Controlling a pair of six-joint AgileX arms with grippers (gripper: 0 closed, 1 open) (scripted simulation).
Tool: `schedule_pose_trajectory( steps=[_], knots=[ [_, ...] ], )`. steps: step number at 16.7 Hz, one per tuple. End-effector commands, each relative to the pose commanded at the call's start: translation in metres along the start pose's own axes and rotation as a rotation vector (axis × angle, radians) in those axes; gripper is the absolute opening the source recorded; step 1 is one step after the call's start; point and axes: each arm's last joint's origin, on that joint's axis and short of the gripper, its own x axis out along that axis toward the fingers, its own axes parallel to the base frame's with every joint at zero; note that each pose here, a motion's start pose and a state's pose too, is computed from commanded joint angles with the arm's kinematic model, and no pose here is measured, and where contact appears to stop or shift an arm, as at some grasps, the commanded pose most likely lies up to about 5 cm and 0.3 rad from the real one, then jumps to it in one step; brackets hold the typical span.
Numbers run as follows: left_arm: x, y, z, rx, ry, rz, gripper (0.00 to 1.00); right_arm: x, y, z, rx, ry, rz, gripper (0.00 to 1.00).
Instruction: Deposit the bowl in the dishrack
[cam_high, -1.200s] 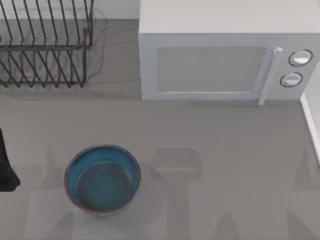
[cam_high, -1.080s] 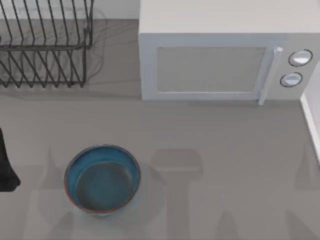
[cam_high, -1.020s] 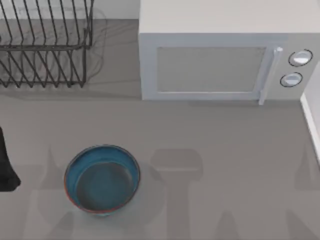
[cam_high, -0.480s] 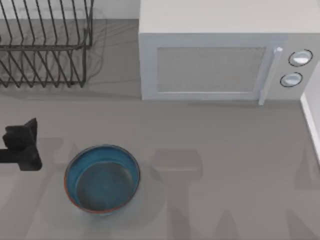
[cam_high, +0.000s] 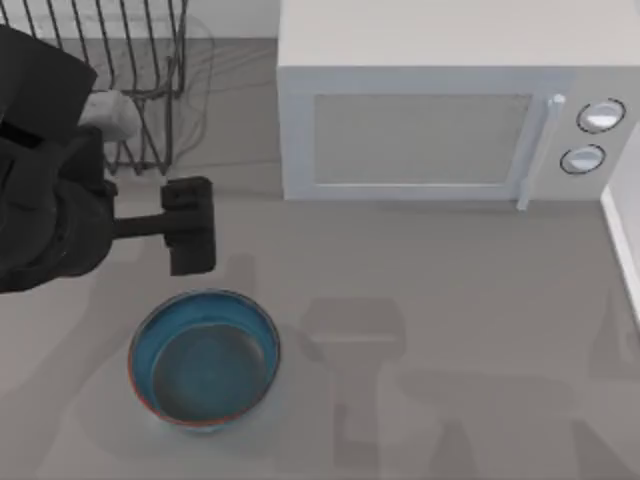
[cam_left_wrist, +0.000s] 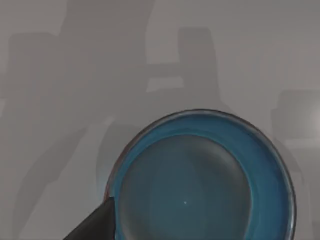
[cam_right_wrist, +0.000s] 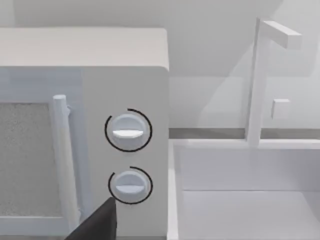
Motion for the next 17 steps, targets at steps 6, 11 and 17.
schedule_pose_trajectory(
  steps=[6, 11, 17],
  knots=[
    [0.052, -0.071, 0.025, -0.002, 0.343, 0.132, 1.0, 0.0, 0.0, 0.0, 0.0, 0.0, 0.0, 1.0],
    [0.085, -0.108, 0.023, 0.009, 0.486, 0.232, 1.0, 0.0, 0.0, 0.0, 0.0, 0.0, 0.0, 1.0],
    [0.089, -0.113, 0.022, 0.011, 0.504, 0.247, 1.0, 0.0, 0.0, 0.0, 0.0, 0.0, 0.0, 1.0]
  ],
)
